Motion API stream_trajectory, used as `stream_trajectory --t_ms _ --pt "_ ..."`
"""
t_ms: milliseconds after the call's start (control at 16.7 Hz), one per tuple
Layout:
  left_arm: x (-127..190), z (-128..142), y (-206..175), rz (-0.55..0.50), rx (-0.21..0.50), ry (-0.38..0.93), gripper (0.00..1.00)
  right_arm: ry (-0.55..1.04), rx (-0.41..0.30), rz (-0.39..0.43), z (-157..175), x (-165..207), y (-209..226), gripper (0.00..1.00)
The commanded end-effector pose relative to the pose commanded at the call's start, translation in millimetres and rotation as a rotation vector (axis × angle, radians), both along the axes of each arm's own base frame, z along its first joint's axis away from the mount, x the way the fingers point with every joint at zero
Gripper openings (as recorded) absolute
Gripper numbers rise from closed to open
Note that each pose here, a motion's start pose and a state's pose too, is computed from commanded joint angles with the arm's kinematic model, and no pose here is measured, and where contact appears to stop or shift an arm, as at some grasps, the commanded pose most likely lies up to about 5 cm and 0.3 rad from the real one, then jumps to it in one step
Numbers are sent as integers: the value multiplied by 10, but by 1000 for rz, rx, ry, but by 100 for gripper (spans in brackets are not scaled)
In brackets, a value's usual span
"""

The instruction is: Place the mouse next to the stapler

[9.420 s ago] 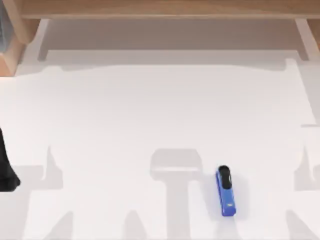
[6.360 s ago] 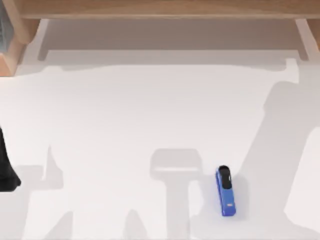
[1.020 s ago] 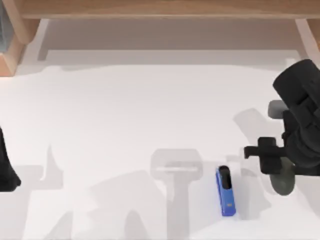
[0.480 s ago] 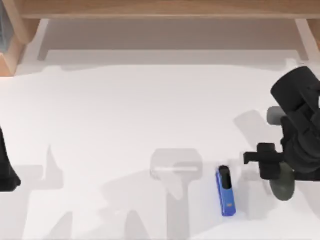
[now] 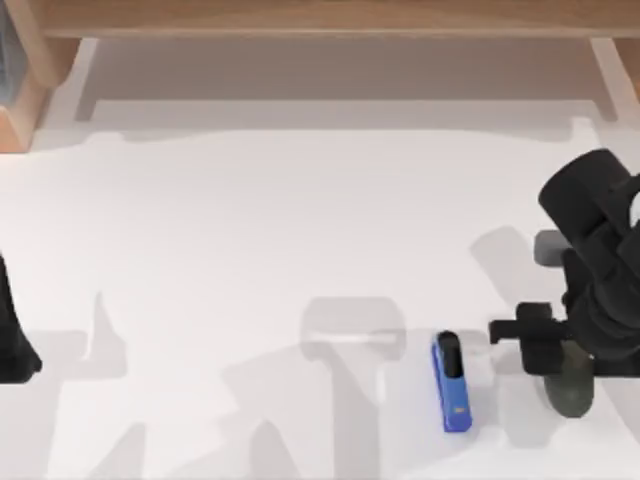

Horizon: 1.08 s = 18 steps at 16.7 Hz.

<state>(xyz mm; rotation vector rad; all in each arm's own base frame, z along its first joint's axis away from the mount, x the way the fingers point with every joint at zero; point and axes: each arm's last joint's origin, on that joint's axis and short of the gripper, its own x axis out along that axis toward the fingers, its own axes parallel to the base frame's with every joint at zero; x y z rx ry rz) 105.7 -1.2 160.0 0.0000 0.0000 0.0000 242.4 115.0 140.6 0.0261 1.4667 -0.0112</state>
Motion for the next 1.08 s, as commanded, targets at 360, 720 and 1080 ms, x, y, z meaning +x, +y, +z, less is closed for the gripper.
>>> stream_trajectory --t_ms 360,720,1080 --pt "0 0 0 0 0 0 100 0 0 0 0 0 0 53" --pt "0 0 0 0 0 0 100 0 0 0 0 0 0 98" --pt "0 0 0 0 0 0 100 0 0 0 0 0 0 100"
